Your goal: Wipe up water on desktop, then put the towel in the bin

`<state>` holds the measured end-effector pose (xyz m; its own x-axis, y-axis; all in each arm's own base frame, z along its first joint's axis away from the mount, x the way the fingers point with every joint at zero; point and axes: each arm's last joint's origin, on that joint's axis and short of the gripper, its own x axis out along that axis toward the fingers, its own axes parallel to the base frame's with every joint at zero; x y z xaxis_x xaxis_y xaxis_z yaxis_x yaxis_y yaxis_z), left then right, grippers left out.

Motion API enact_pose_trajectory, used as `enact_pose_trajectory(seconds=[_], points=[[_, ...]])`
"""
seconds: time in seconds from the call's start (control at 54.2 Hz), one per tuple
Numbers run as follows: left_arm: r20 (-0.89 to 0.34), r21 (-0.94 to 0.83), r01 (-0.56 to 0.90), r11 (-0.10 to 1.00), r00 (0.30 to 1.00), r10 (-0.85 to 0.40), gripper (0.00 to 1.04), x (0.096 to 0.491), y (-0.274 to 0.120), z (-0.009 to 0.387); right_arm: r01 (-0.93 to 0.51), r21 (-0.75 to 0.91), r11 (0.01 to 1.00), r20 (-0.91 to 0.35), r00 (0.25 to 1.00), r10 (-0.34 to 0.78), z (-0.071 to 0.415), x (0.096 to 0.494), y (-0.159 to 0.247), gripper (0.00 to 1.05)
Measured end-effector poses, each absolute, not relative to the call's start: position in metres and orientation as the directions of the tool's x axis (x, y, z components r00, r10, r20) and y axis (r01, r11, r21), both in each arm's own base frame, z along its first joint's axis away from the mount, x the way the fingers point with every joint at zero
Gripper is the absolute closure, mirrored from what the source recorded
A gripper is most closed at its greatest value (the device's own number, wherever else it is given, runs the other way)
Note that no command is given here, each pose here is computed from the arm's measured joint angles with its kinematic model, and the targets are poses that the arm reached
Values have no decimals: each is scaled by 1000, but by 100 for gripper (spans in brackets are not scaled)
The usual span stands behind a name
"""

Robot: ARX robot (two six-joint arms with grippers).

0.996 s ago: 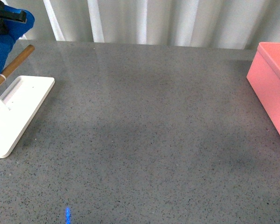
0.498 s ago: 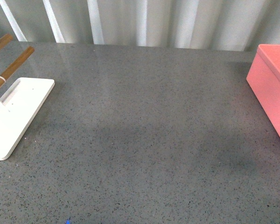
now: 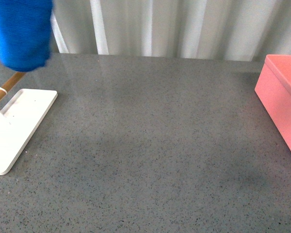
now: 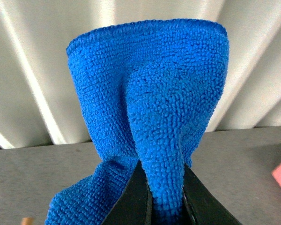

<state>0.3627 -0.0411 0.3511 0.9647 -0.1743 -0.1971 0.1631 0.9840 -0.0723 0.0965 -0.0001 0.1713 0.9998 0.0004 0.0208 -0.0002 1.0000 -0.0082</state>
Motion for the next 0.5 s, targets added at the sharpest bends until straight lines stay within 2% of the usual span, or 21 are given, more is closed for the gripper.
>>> enact_pose_trajectory(seconds=[0.24, 0.498], points=[[-183, -190, 257, 948, 939, -291, 99, 336, -91, 331, 0, -8, 1000, 21, 1000, 0, 171, 96, 0, 7], [-181, -287, 344, 894, 897, -403, 99, 323, -137, 305, 0, -8, 1000, 21, 1000, 0, 171, 96, 0, 7]])
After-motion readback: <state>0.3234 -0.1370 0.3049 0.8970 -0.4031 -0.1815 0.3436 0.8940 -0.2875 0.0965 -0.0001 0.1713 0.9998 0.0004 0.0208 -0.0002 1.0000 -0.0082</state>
